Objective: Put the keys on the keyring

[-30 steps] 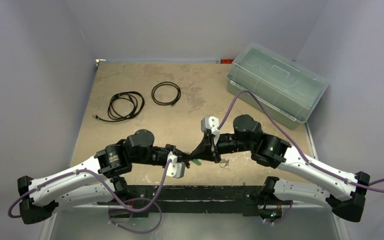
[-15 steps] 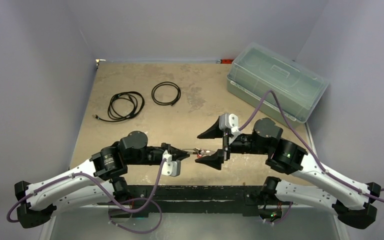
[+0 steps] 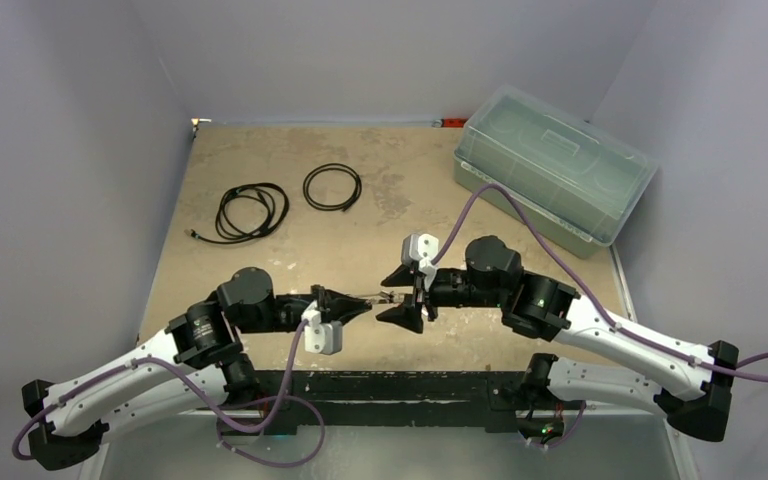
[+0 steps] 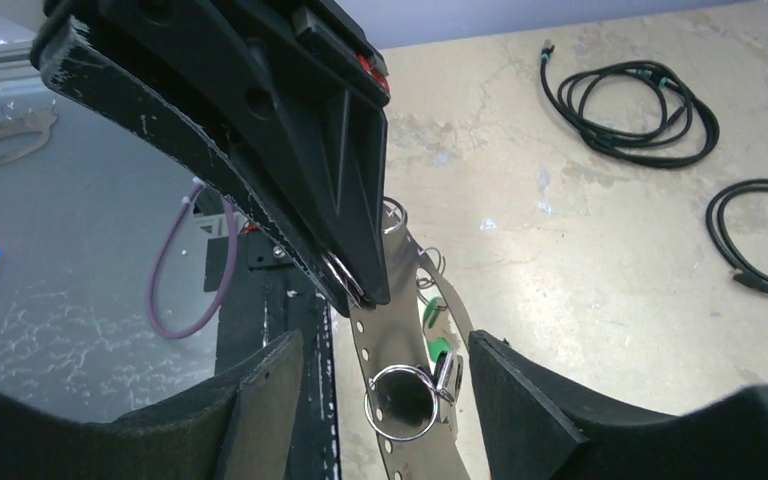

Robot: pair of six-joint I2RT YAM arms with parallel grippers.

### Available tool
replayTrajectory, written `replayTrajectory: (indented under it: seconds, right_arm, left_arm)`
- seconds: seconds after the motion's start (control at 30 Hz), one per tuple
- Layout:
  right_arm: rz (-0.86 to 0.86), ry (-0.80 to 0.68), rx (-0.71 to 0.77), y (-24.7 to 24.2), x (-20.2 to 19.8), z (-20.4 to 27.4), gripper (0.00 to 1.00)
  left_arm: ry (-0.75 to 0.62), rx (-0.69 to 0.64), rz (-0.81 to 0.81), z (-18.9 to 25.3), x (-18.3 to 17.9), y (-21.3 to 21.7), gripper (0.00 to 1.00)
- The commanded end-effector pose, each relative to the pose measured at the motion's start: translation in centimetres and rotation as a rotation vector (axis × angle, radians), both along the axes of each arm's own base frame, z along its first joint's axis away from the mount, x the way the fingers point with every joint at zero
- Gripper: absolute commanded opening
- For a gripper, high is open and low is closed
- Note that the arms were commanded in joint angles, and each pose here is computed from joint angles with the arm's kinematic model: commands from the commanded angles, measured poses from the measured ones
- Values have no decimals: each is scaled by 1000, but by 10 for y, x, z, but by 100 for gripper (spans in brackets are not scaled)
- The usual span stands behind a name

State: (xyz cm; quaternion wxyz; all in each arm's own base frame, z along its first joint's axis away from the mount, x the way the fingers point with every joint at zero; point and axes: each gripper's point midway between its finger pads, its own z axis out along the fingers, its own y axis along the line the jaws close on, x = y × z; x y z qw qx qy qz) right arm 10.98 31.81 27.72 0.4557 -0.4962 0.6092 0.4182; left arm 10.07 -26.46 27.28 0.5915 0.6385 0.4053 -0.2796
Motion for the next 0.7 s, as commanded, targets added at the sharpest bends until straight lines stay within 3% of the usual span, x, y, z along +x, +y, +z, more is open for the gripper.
replayTrajectory:
  seconds: [0.0, 0.33, 0.67]
  right_arm:
    - [21, -87, 89, 5, 1, 23, 60]
    - [98, -98, 102, 14, -7, 22, 37]
    - [95, -88, 55, 16, -4, 8, 37]
  left_arm:
    - [-27, -91, -25, 23, -3, -3, 0]
    - [-15, -129, -52, 28, -4, -3, 0]
    - [-10, -160, -55, 33, -3, -1, 0]
